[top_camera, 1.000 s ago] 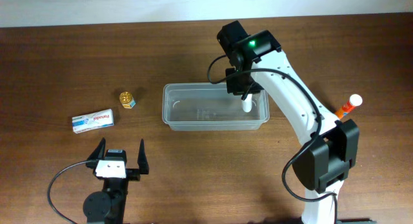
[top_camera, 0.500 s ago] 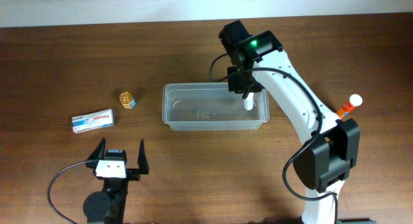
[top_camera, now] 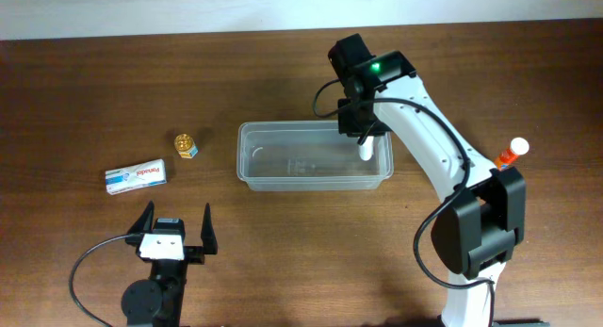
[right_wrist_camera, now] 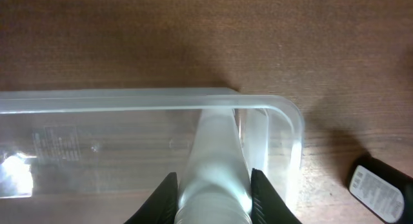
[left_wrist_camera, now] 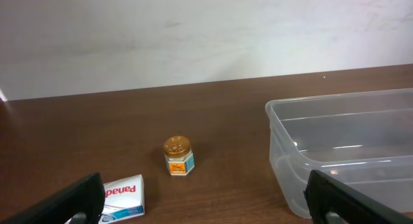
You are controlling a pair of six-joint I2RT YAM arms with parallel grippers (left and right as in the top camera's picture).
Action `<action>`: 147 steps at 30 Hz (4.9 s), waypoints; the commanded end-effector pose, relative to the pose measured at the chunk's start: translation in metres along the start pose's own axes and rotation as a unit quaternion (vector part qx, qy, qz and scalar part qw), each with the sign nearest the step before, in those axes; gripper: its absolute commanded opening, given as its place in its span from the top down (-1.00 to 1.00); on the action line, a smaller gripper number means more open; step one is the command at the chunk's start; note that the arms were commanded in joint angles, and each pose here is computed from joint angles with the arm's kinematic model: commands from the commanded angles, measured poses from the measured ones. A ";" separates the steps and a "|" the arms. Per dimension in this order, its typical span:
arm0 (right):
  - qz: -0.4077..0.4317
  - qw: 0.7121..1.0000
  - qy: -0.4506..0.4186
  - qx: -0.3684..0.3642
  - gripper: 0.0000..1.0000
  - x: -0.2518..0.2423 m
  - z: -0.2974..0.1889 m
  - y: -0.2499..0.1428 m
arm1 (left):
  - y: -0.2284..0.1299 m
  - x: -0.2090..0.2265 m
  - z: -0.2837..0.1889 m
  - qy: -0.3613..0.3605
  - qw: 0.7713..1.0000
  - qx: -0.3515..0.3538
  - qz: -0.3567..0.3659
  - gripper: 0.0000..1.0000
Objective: Pack container
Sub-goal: 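Lower the spray bottle into the container's right end, then open the right gripper and withdraw it to the right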
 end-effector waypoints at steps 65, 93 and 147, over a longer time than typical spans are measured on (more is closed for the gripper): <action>0.012 0.999 0.026 0.022 0.44 -0.005 0.034 -0.001 | -0.001 0.002 0.000 0.005 1.000 0.000 0.009 -0.99; 0.003 0.999 0.013 0.031 0.45 -0.021 0.036 0.000 | -0.001 0.002 0.000 0.005 1.000 0.000 0.009 -0.99; 0.008 0.999 0.036 -0.007 0.09 -0.055 -0.048 0.042 | -0.001 0.002 0.000 0.005 1.000 0.000 0.010 -0.99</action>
Point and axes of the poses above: each gripper's point midway between its finger pads, its own z axis out along the fingers, its own x axis along the line the jaws close on, y = z × x, the point moved 2 cm from there along -z, back along the fingers, and after that the axes turned 6 degrees about z, right-handed, at the moved point
